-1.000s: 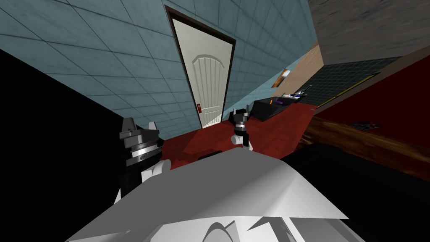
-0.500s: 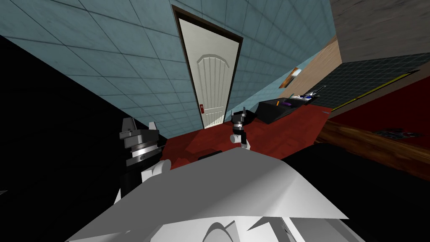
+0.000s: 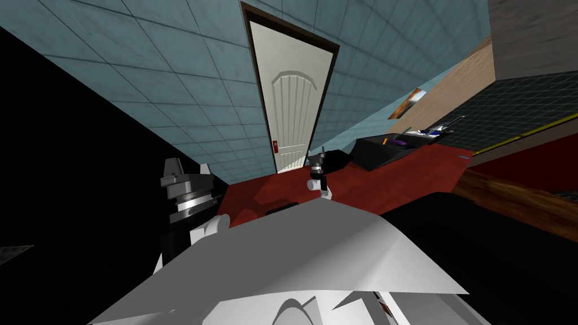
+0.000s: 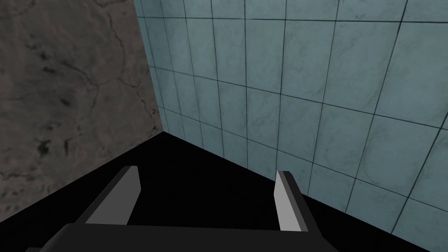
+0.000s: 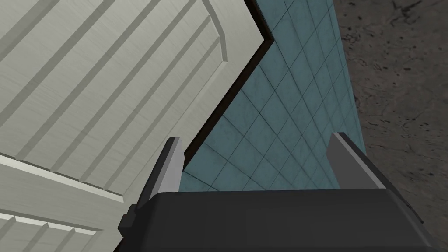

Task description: Pull the door open

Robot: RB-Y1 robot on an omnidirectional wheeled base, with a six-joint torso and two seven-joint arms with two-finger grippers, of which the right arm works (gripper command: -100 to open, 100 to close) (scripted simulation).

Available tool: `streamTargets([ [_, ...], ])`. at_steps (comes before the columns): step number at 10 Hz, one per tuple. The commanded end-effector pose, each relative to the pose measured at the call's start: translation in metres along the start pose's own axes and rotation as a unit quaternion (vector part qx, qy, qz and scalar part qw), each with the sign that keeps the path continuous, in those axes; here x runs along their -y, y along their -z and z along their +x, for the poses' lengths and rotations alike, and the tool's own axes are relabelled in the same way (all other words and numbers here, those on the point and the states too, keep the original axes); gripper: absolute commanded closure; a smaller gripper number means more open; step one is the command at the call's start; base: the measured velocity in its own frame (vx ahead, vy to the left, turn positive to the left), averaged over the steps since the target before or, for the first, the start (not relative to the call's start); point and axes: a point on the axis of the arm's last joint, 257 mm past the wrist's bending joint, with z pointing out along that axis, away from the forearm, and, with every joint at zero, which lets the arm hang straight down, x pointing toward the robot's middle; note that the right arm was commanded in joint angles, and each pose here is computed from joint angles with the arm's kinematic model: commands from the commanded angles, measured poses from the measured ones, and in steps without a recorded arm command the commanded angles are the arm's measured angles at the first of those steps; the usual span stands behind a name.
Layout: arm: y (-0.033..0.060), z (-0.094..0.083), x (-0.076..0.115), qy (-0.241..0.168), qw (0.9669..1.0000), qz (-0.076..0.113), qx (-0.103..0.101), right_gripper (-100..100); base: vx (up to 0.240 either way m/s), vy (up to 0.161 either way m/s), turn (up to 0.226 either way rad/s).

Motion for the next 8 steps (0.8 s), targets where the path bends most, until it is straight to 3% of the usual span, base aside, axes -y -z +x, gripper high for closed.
streamTargets([
  [1, -0.0006, -0.011, 0.014, -0.022, 0.9996, 0.01, 0.012, -100, 0.095, 0.013, 0.116],
  [4, -0.0022, -0.023, 0.028, -0.048, 0.9983, 0.02, 0.025, -100, 0.068, -0.001, 0.082],
  [8, -0.0014, -0.05, 0.062, -0.099, 0.9924, 0.044, 0.059, -100, 0.099, 0.001, 0.13],
])
